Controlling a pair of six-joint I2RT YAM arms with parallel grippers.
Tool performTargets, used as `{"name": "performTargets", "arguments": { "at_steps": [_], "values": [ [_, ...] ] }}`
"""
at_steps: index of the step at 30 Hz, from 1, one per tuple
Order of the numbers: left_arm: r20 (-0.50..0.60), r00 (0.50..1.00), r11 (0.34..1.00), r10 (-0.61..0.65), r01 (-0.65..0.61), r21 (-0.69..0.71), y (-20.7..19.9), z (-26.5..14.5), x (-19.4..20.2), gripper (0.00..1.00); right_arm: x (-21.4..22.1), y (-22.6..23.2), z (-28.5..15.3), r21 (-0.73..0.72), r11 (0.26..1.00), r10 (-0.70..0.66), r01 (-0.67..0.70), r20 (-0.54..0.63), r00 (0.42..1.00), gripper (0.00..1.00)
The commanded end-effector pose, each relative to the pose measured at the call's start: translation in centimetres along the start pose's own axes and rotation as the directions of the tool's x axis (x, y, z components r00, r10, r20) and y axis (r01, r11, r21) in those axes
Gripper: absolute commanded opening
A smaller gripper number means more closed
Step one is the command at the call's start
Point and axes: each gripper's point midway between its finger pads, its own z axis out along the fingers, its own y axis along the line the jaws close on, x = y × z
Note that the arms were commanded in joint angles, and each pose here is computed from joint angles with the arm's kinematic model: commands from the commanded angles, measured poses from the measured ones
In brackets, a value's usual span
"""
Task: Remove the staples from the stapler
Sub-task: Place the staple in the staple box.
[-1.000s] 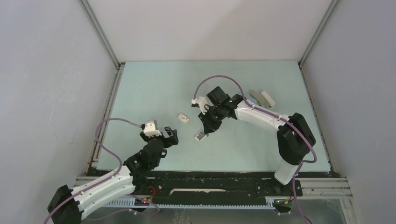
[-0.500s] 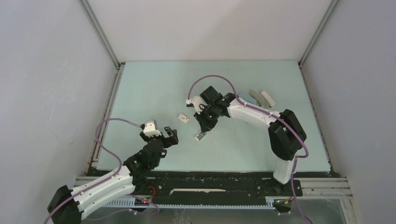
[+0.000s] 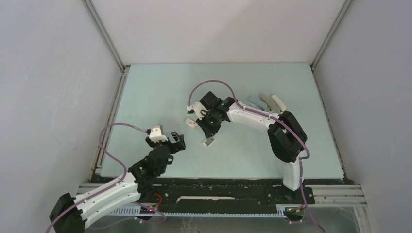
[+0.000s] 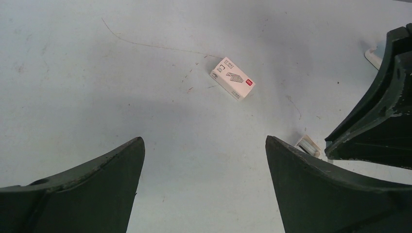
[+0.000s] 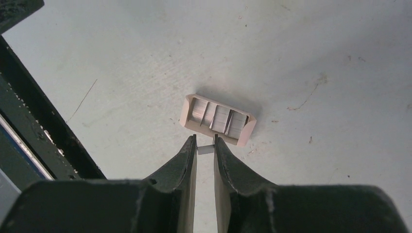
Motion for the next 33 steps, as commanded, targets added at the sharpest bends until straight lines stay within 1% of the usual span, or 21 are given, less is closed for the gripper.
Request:
{"name": "performTargets", "arguments": {
  "at_steps": [1, 20, 33],
  "values": [
    [0.030, 0.999, 1.000, -0.019, 0.019, -0.019, 0.5, 0.2, -0.2, 1.00, -1.2, 0.0, 0.3, 0.037, 0.999, -0.032, 0.032, -0.002, 0.999, 0.24],
    [0.033, 0.999, 1.000, -0.020, 0.021, -0.018, 0.5, 0.2, -0.2, 1.00, -0.3, -1.4, 1.9, 0.102, 0.994, -0.038, 0.043, -0.058, 0.998, 0.25],
    [0.032, 0.999, 1.000, -0.019, 0.019, -0.018, 0.5, 0.1, -0.2, 1.00, -0.2, -1.5, 2.2, 0.100, 0.994, -0.036, 0.043, -0.067, 0.997, 0.26]
  ]
}}
